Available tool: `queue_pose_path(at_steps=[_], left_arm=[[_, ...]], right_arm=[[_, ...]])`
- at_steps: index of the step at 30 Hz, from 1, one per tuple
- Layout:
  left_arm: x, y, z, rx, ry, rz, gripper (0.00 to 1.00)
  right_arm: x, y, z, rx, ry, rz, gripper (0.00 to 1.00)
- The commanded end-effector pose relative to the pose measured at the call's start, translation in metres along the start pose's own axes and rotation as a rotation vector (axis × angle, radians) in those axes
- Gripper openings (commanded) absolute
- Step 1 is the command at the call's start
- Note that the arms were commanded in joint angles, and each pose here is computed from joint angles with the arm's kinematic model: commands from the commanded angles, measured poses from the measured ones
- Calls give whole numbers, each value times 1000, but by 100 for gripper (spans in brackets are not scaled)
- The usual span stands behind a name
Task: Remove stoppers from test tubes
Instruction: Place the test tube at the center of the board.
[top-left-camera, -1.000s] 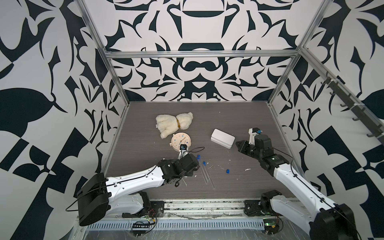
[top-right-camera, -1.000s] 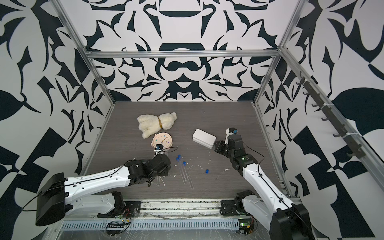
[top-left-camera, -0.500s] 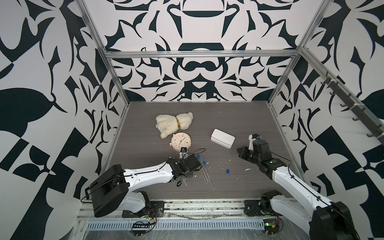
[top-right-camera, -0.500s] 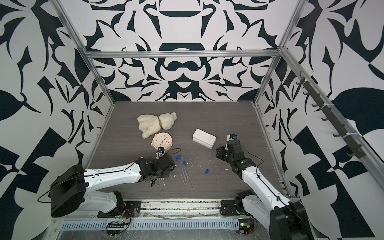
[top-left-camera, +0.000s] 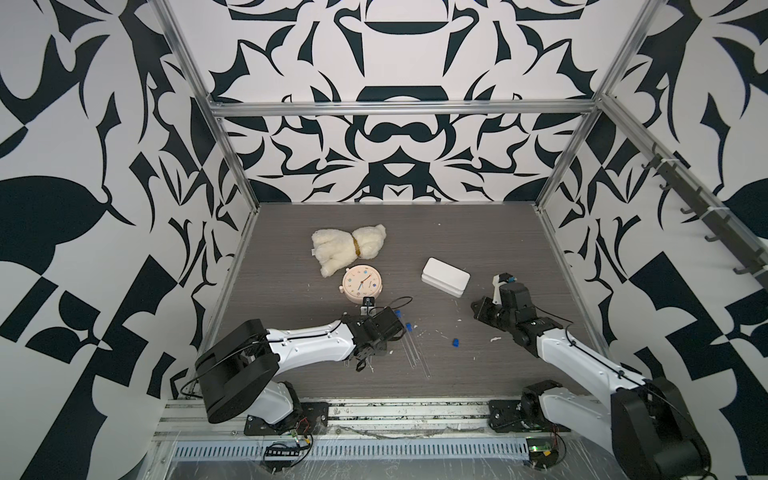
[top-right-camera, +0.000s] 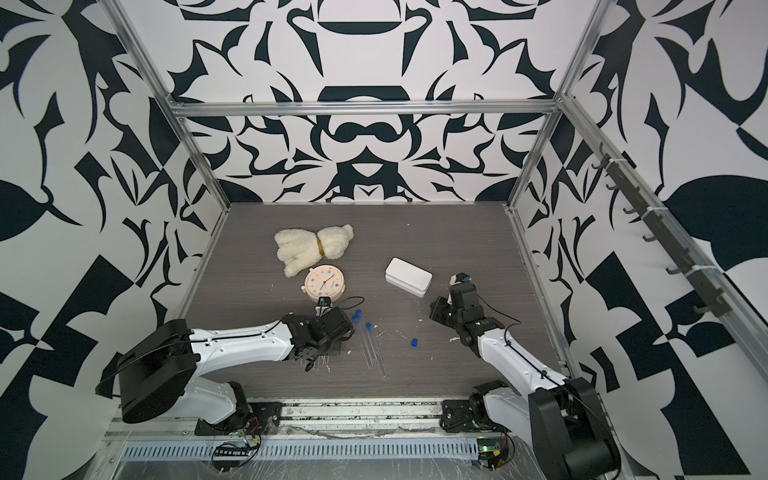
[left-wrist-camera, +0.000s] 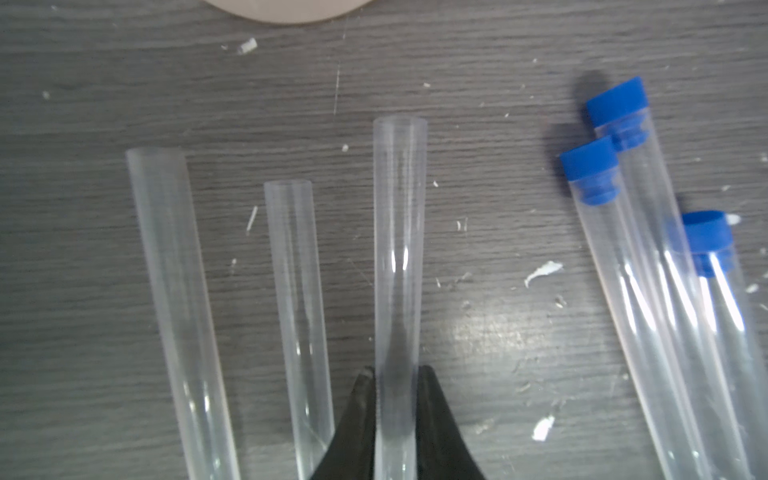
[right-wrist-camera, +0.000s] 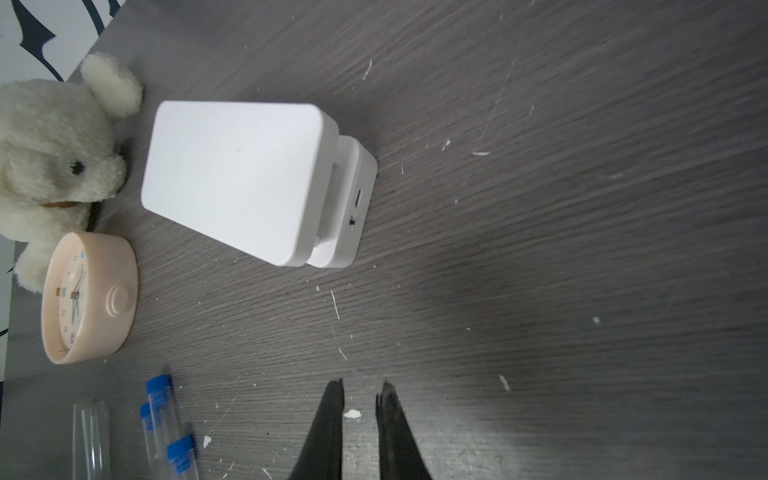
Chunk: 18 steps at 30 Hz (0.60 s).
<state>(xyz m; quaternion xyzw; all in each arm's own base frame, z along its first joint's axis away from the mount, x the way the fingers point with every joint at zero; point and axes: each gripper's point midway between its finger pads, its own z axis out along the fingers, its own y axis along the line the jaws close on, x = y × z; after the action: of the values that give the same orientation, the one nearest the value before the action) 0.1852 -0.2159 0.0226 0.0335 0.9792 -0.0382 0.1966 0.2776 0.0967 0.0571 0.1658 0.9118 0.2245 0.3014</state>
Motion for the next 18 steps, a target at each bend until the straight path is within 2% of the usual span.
queue_pose_path(at_steps=[1, 18], left_arm=[[-3, -5, 1, 14, 8, -12, 19], [-7, -9, -3, 32, 9, -1, 29]], right_arm=[[-5, 6, 5, -38, -24, 1, 6], [11, -5, 32, 0, 16, -6, 10]])
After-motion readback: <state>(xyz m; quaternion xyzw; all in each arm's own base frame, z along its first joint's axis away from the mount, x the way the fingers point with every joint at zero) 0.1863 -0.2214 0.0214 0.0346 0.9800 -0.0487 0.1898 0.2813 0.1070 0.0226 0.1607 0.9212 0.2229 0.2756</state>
